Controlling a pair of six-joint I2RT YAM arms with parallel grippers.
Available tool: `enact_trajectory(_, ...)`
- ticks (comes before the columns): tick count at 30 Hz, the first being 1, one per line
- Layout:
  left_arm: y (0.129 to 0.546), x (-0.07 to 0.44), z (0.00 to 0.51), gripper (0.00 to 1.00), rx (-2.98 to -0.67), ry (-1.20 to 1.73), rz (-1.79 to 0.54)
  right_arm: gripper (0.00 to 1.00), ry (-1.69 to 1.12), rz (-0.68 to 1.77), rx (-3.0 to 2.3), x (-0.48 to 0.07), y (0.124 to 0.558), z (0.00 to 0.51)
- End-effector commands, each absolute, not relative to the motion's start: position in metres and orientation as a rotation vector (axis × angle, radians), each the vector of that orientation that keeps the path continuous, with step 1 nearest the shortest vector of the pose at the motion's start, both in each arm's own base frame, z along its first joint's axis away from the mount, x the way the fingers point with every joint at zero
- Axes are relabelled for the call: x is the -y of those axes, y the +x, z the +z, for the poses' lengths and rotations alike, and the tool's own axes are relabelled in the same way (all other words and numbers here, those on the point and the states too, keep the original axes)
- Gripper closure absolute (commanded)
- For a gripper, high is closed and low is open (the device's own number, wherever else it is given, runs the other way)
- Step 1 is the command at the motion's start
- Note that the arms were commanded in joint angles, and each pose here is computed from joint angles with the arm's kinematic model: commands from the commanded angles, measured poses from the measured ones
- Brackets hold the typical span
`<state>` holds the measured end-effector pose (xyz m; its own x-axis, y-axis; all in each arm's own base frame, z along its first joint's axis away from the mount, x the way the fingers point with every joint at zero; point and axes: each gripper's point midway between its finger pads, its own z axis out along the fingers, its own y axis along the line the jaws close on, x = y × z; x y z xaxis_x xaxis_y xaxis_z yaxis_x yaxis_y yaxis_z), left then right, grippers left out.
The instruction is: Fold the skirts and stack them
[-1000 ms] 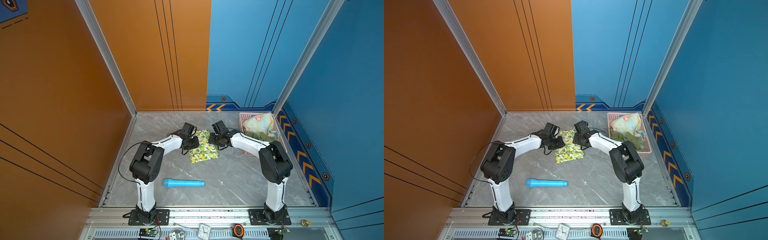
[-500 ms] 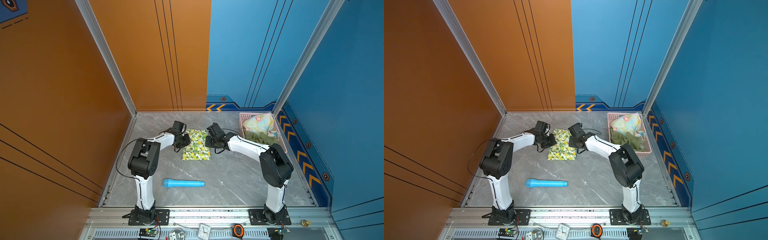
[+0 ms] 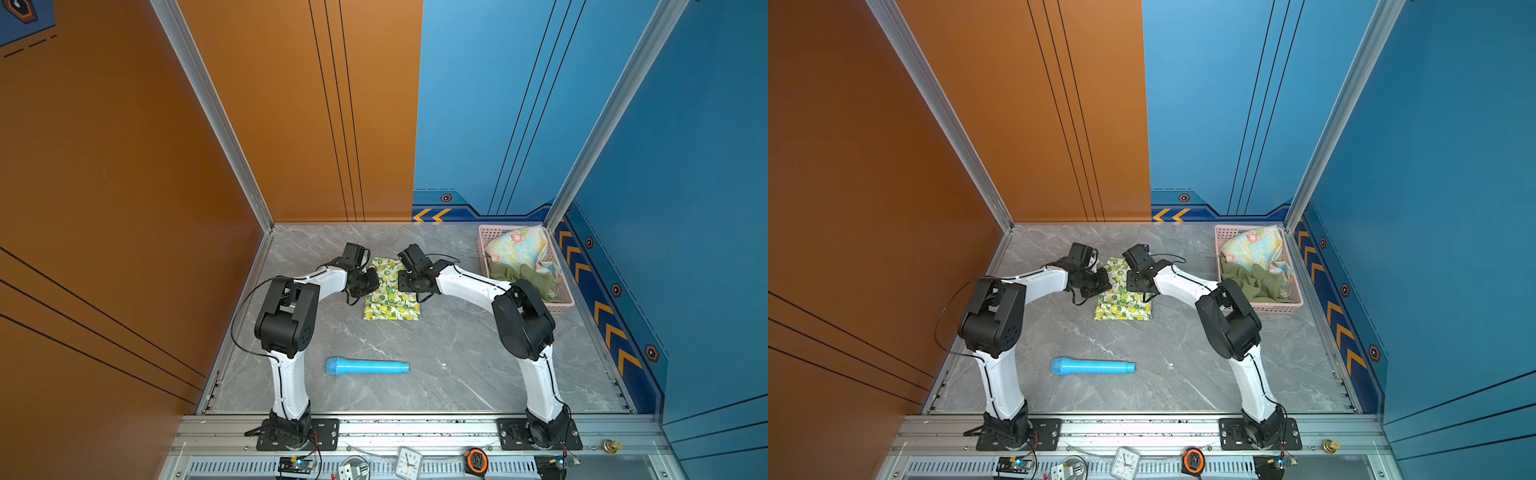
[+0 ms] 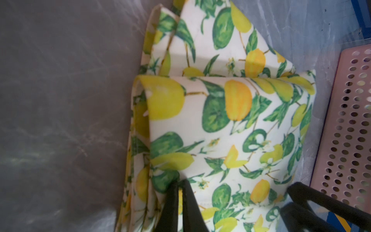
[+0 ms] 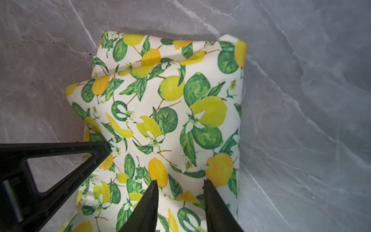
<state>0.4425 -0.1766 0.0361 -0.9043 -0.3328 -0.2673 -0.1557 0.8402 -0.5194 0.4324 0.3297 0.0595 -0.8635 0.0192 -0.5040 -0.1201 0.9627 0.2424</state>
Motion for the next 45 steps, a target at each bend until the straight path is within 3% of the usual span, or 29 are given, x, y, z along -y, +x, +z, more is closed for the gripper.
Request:
enact_trajectory(1, 0.440, 0.172, 0.040, 0.85, -2.664, -0.396, -0.740, 0.62, -0.115, 0.350, -2.627, -0.339, 0.432, 0.046)
enact_trajectory(8, 0.440, 0.168, 0.059, 0.69, -2.618, -0.395, -0.760, 0.65, -0.068, 0.382, -2.668, -0.348, 0.432, 0.022)
enact_trajectory(21, 0.432, 0.187, 0.060, 0.68, -2.629, -0.326, -0.766, 0.65, 0.038, 0.466, -2.666, -0.352, 0.429, 0.022)
enact_trajectory(24, 0.437, 0.190, 0.052, 0.71, -2.621, -0.315, -0.774, 0.65, 0.058, 0.488, -2.649, -0.350, 0.431, 0.029)
enact_trajectory(35, 0.432, 0.176, 0.020, 1.00, -2.669, -0.384, -0.758, 0.65, 0.087, 0.541, -2.545, -0.340, 0.458, 0.068)
enact_trajectory(45, 0.430, 0.174, 0.016, 1.00, -2.684, -0.386, -0.753, 0.62, 0.081, 0.577, -2.472, -0.341, 0.491, 0.053)
